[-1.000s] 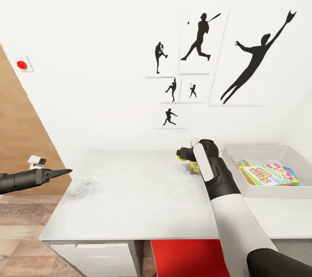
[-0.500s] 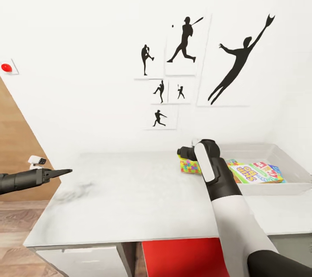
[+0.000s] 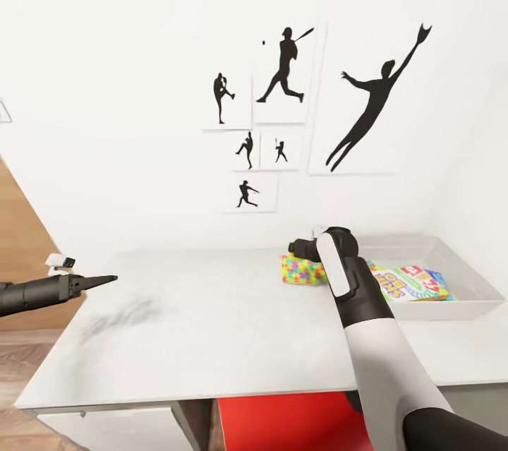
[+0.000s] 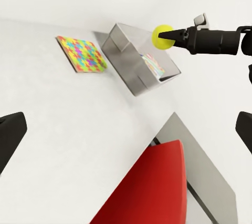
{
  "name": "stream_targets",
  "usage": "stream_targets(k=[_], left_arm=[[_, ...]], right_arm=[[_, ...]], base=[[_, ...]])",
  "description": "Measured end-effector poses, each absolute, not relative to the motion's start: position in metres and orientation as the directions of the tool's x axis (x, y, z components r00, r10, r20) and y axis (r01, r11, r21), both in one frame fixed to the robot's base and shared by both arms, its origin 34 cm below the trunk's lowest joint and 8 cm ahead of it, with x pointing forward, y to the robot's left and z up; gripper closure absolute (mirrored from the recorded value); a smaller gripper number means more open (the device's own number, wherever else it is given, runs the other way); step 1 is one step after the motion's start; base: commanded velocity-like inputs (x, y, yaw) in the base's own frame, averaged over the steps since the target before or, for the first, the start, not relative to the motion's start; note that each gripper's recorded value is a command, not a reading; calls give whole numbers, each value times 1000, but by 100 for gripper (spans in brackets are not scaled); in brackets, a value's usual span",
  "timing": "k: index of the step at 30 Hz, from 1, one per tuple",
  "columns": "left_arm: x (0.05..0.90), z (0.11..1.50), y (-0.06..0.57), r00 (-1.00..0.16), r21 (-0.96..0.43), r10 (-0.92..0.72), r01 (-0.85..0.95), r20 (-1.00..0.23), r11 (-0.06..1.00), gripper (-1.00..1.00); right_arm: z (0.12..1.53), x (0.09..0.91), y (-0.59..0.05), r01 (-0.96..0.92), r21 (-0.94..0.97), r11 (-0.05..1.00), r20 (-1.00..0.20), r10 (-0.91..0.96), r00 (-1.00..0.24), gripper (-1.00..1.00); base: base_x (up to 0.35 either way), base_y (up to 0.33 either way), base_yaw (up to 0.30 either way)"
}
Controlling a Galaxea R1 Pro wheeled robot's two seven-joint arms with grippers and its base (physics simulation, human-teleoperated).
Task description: Put all the toys in the child's room - the three board games (two on the bed and one on the table), the two jigsaw puzzles on the table, and the tennis ball on the table - inside the toy box on the table in the child's room.
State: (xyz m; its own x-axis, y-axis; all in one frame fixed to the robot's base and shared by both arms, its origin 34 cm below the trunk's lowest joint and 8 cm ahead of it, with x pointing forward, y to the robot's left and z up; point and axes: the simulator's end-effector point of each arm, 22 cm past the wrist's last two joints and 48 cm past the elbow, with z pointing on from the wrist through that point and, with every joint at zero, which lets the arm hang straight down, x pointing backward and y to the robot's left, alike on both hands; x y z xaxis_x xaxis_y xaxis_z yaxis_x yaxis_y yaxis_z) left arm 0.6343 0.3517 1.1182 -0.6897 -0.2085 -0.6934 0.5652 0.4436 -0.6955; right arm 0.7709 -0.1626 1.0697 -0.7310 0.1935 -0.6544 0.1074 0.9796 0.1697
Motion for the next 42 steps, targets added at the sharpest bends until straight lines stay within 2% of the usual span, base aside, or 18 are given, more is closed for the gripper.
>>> stream_targets(k=[6, 17, 29, 36, 42], left_arm=[[634, 1118, 352, -689, -694, -208, 566, -695, 444, -100], [634, 1122, 352, -682, -689, -207, 573, -701, 444, -100], [633, 1123, 352, -682, -689, -208, 572, -701, 445, -100], [633, 1125, 355, -701, -712, -224, 546, -677, 442, -100], [632, 1128, 360, -710, -723, -234, 530, -664, 444, -100]], right_arm=[[1069, 771, -163, 108, 171, 979, -654, 195, -731, 100], [1075, 770, -163, 109, 173, 979, -659, 197, -726, 100], [1076, 771, -163, 108, 174, 979, -661, 198, -724, 100], [1079, 771, -164, 109, 177, 978, -666, 201, -719, 100], [1121, 777, -167, 98, 199, 975, -730, 214, -649, 100]], base=[[16, -170, -11], [1, -10, -170], [0, 0, -10], [0, 0, -223], [0, 0, -272]])
